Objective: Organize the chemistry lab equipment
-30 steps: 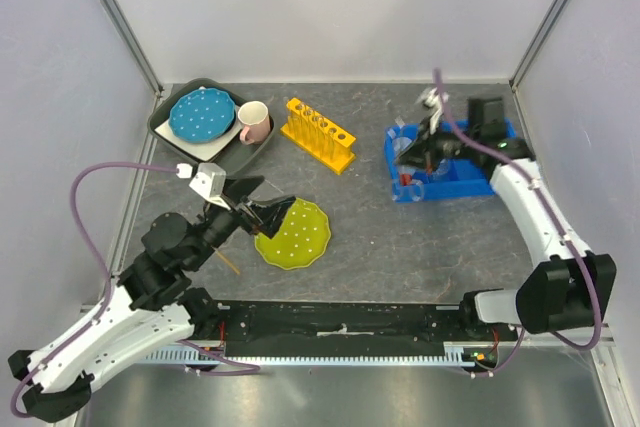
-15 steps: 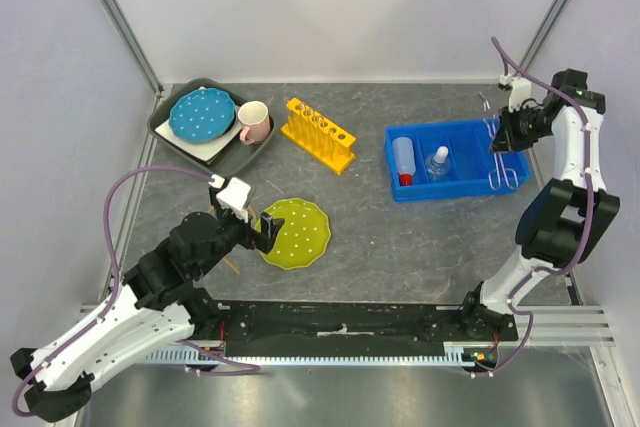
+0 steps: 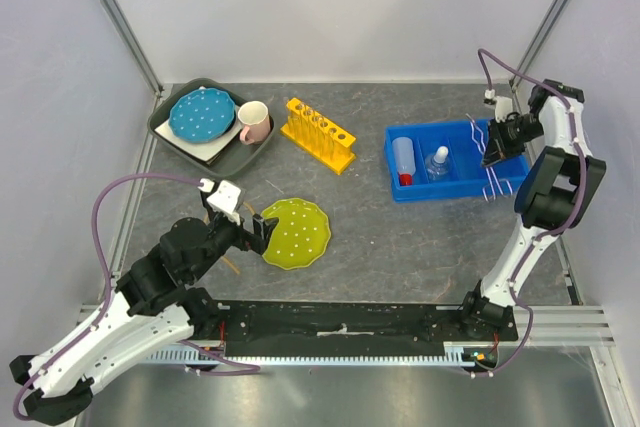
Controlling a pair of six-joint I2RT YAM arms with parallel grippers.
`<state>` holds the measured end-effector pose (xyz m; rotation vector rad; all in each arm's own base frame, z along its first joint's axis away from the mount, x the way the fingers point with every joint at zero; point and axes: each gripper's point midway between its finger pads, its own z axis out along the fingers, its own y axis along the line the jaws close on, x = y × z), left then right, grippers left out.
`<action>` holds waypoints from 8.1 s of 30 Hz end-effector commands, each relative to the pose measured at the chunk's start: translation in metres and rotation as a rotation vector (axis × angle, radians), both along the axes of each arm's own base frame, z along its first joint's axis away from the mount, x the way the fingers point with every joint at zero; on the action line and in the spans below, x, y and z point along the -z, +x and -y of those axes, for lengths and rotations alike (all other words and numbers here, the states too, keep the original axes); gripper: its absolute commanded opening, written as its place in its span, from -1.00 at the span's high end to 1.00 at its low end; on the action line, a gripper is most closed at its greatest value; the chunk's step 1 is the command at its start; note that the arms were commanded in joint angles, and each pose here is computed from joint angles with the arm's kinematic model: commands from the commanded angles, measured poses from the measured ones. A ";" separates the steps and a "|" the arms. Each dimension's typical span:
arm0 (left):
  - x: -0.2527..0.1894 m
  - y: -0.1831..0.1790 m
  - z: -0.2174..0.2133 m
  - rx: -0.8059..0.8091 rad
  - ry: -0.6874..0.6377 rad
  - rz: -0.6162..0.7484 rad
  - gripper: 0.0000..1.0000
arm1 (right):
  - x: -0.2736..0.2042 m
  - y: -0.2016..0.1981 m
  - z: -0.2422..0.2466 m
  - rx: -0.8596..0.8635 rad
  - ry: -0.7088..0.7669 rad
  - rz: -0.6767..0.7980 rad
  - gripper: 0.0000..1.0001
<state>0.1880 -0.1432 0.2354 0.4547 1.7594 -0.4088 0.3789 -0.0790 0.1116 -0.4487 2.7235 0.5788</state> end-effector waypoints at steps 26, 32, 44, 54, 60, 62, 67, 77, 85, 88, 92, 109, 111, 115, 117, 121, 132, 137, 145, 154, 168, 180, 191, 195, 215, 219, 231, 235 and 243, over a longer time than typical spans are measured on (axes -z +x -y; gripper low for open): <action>-0.004 0.003 -0.005 -0.019 0.013 0.030 -0.96 | 0.035 0.024 -0.001 0.016 -0.092 -0.076 0.66; -0.003 0.003 -0.005 -0.019 0.014 0.028 -0.96 | 0.032 0.034 0.003 0.057 -0.112 -0.041 0.67; -0.002 0.003 -0.004 -0.021 0.010 0.018 -0.96 | 0.002 0.046 0.003 0.064 -0.123 0.050 0.20; 0.001 0.004 -0.003 -0.034 0.003 -0.005 -0.96 | -0.069 0.054 -0.006 0.059 -0.123 0.267 -0.02; 0.004 0.008 0.005 -0.042 -0.012 -0.058 -0.97 | -0.111 0.037 -0.062 -0.020 0.075 0.423 -0.11; 0.005 0.010 0.009 -0.048 -0.031 -0.077 -0.97 | -0.122 0.024 -0.094 -0.075 0.140 0.488 -0.12; 0.015 0.019 0.025 -0.087 -0.099 -0.181 -0.98 | -0.131 -0.018 -0.159 -0.197 0.243 0.613 -0.15; 0.044 0.059 0.000 -0.267 -0.392 -0.433 -0.98 | -0.125 -0.058 -0.188 -0.264 0.374 0.779 -0.27; 0.100 0.091 -0.041 -0.585 -0.409 -0.642 -0.93 | -0.107 -0.076 -0.195 -0.301 0.411 0.788 -0.29; 0.121 0.096 -0.057 -0.728 -0.351 -0.697 -0.88 | -0.103 -0.080 -0.197 -0.312 0.427 0.779 -0.29; 0.132 0.103 -0.067 -0.804 -0.316 -0.701 -0.82 | -0.103 -0.077 -0.196 -0.309 0.421 0.778 -0.30; 0.189 0.131 -0.079 -0.946 -0.108 -0.821 -0.28 | -0.105 -0.079 -0.198 -0.317 0.433 0.770 -0.32; 0.192 0.135 -0.079 -0.952 -0.090 -0.830 -0.27 | -0.106 -0.080 -0.199 -0.321 0.438 0.771 -0.32; 0.208 0.135 -0.081 -0.973 -0.047 -0.866 -0.22 | -0.107 -0.080 -0.198 -0.321 0.438 0.773 -0.32; 0.213 0.135 -0.083 -0.985 -0.027 -0.875 -0.18 | -0.108 -0.080 -0.199 -0.324 0.438 0.775 -0.32; 0.223 0.131 -0.087 -1.007 0.010 -0.900 -0.04 | -0.107 -0.081 -0.199 -0.324 0.439 0.770 -0.33; 0.211 0.132 -0.095 -0.996 0.049 -0.849 0.85 | -0.107 -0.081 -0.199 -0.326 0.436 0.773 -0.35; 0.186 0.133 -0.094 -0.942 0.035 -0.786 0.96 | -0.106 -0.081 -0.199 -0.324 0.435 0.770 -0.35; 0.125 0.128 -0.081 -0.741 -0.030 -0.641 0.96 | -0.104 -0.083 -0.200 -0.339 0.444 0.769 -0.36; 0.019 0.084 0.001 -0.082 -0.213 -0.322 0.96 | -0.109 -0.100 -0.216 -0.418 0.545 0.744 -0.66; -0.127 0.016 0.059 0.430 -0.301 -0.004 0.96 | -0.215 -0.128 -0.360 -0.835 0.677 0.759 -0.96; -0.219 -0.022 0.082 0.713 -0.406 0.088 0.96 | -0.251 -0.117 -0.437 -0.814 0.755 0.767 -0.96; -0.214 -0.030 0.090 0.788 -0.448 0.047 0.96 | -0.250 -0.129 -0.463 -0.770 0.867 0.668 -0.82; -0.211 -0.032 0.090 0.790 -0.452 0.038 0.96 | -0.246 -0.131 -0.473 -0.762 0.888 0.632 -0.74; -0.164 -0.025 0.085 0.693 -0.471 -0.047 0.96 | -0.249 -0.136 -0.464 -0.803 0.870 0.696 1.00; -0.110 -0.013 0.082 0.591 -0.475 -0.148 0.71 | -0.241 -0.124 -0.442 -0.779 0.700 0.783 1.00; -0.070 0.001 0.082 0.546 -0.459 -0.143 -0.86 | -0.203 -0.132 -0.419 -0.843 0.560 0.787 1.00; -0.077 -0.003 0.089 0.617 -0.479 -0.125 -0.92 | -0.197 -0.131 -0.416 -0.846 0.541 0.789 1.00; -0.084 -0.006 0.103 0.707 -0.644 -0.183 -0.96 | -0.193 -0.136 -0.418 -0.869 0.559 0.771 0.99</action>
